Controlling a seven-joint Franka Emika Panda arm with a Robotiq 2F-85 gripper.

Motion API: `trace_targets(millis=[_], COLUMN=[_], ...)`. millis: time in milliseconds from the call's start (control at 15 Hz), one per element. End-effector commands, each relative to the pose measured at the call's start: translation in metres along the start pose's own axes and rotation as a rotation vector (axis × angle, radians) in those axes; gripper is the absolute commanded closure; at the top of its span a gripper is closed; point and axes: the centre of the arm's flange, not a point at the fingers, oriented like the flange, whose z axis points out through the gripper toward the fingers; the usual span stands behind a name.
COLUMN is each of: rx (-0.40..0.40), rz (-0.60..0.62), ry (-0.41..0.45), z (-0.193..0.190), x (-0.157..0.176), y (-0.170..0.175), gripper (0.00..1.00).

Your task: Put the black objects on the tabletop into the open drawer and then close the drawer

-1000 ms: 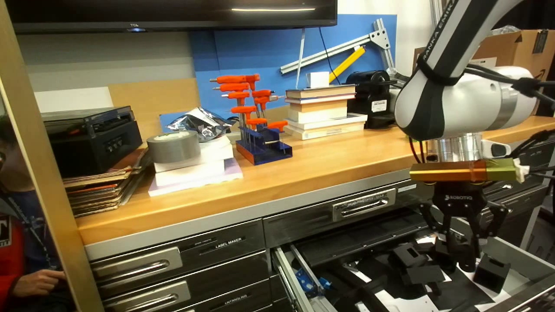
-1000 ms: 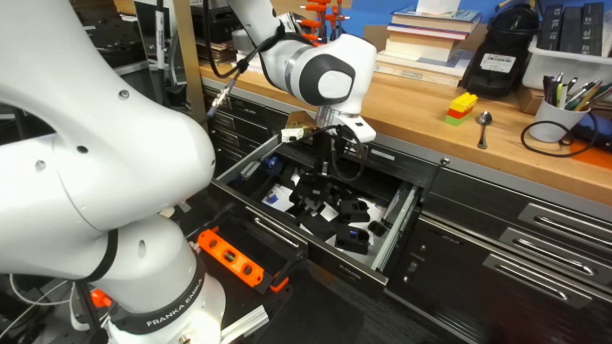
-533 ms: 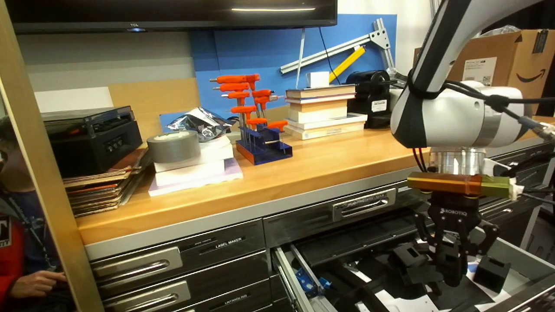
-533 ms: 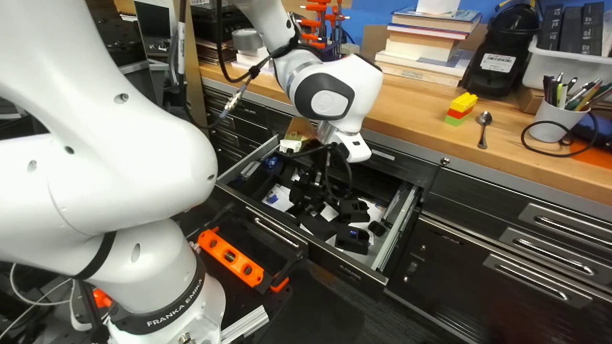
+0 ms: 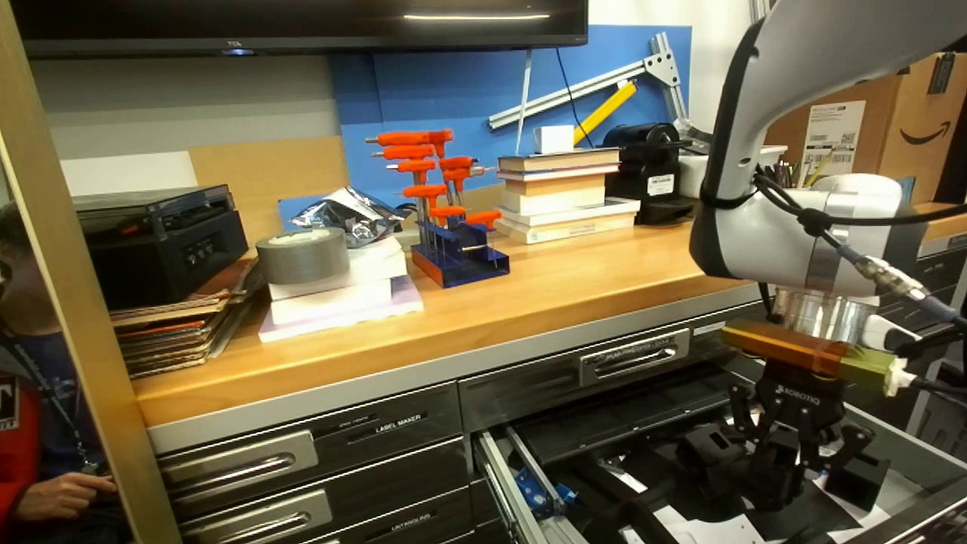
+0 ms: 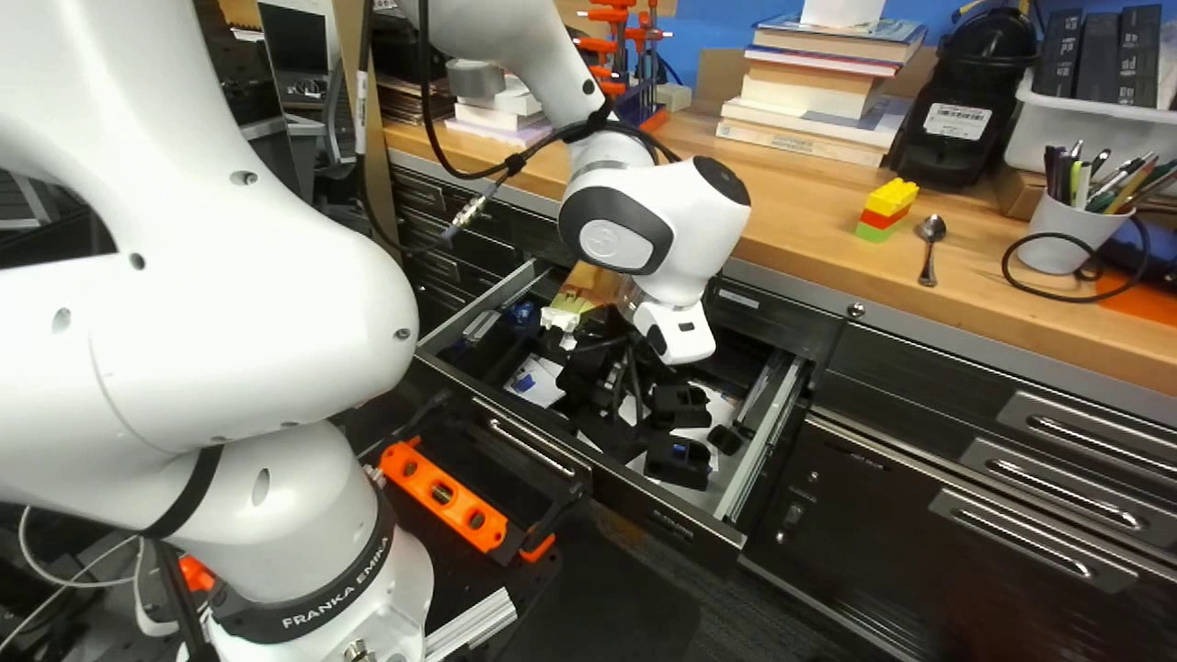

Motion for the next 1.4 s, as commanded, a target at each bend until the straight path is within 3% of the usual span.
trace_targets(millis=[0, 133, 267, 400, 600, 1000, 1333], rx=[0.014, 0.023, 0.041, 0.051, 0.055, 0.051, 0.048], rz=[0.030, 0.047, 0.061, 0.068, 0.078, 0.102, 0.193], ry=[0.026, 0.037, 0.040, 0.051, 0.073, 0.144, 0.175], z=[0.013, 0.013, 0.010, 0.009, 0.008, -0.011, -0.021], x=[0.012, 0.012, 0.010, 0.009, 0.005, -0.010, -0.021], y=[-0.003, -0.001, -0.001, -0.002, -0.003, 0.009, 0.024], gripper=[0.78, 0.78, 0.28, 0.22, 0.02, 0.00, 0.00])
